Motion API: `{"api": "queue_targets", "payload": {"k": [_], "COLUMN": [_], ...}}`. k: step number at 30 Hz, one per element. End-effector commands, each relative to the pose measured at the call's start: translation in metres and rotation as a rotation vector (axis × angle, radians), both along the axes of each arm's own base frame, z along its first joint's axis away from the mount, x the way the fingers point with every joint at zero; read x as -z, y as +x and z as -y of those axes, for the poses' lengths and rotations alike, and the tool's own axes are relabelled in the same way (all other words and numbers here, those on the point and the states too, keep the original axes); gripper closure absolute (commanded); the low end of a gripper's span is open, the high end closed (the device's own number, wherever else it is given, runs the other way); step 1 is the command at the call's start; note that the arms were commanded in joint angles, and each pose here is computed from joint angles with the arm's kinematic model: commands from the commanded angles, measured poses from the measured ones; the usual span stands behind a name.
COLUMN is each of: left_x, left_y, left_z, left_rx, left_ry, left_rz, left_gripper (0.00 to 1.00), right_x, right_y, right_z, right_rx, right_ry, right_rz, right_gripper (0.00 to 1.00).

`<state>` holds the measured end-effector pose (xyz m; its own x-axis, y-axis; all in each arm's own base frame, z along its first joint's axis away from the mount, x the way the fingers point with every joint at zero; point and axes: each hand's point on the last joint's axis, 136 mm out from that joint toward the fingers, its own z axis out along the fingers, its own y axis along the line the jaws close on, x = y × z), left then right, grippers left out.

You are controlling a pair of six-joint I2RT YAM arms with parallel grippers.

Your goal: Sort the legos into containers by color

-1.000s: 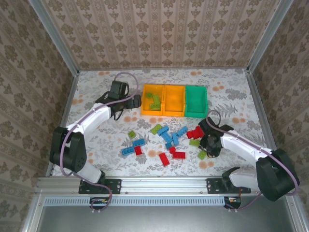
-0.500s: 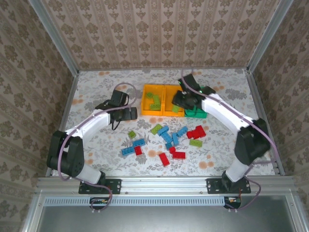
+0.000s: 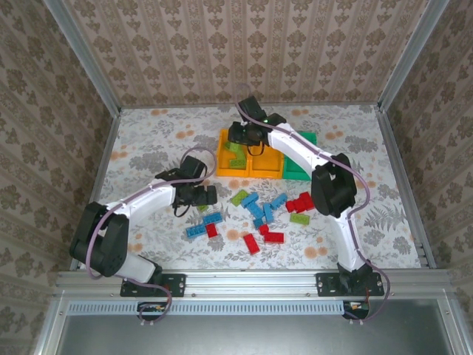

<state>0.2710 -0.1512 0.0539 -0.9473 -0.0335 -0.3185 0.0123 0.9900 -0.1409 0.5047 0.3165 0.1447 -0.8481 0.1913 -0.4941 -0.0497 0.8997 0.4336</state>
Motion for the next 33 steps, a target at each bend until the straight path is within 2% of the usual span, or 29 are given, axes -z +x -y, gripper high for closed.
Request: {"api": "queue_targets", "payload": {"k": [1,4,9,17,21,27,31,33], "left_x": [0.0,0.009,0.014,0.022,0.026,0.027,0.032,0.032], "left_y": [-0.011,-0.016,-0.015,-0.017,-0.014,-0.004,-0.004,-0.003], "left_z": [0.002,0.005,0.015,0.013,0.017,0.017,0.021,0.022], "left_rx": [-0.034,-0.077,-0.119,-0.112,-0.142,-0.173,-0.159,-0.153], "left_ry": [-0.027,-0.057,-0.129,-0.104,-0.126,-0.15,-0.153,-0.151], "left_rz": [-0.052,-0.098,-0.102,-0.134,-0.144,-0.14,-0.162,-0.165], "left_gripper": [0.01,0.03,0.07,0.11,0.16,0.33,0.39,0.46], "right_x": [-0.001,0.01,0.015,-0.022,-0.04,-0.066,-0.069,-0.068], "right_y": [0.009,0.011,0.009,0.0,-0.011,-0.038,-0.058,-0.064], "right_z": [-0.008,-0.009,-0.014,-0.013,-0.005,0.019,0.055,0.076], "right_rx": [0.01,0.022,0.013,-0.002,0.001,-0.015,0.022,0.057], "right_ry": [0.033,0.032,0.037,0.063,0.075,0.04,-0.063,-0.104], "right_rz": [-0.006,-0.025,-0.042,0.015,0.039,0.099,0.129,0.135], "right_gripper": [0.7,0.52,0.35,0.23,0.22,0.22,0.2,0.19]}}
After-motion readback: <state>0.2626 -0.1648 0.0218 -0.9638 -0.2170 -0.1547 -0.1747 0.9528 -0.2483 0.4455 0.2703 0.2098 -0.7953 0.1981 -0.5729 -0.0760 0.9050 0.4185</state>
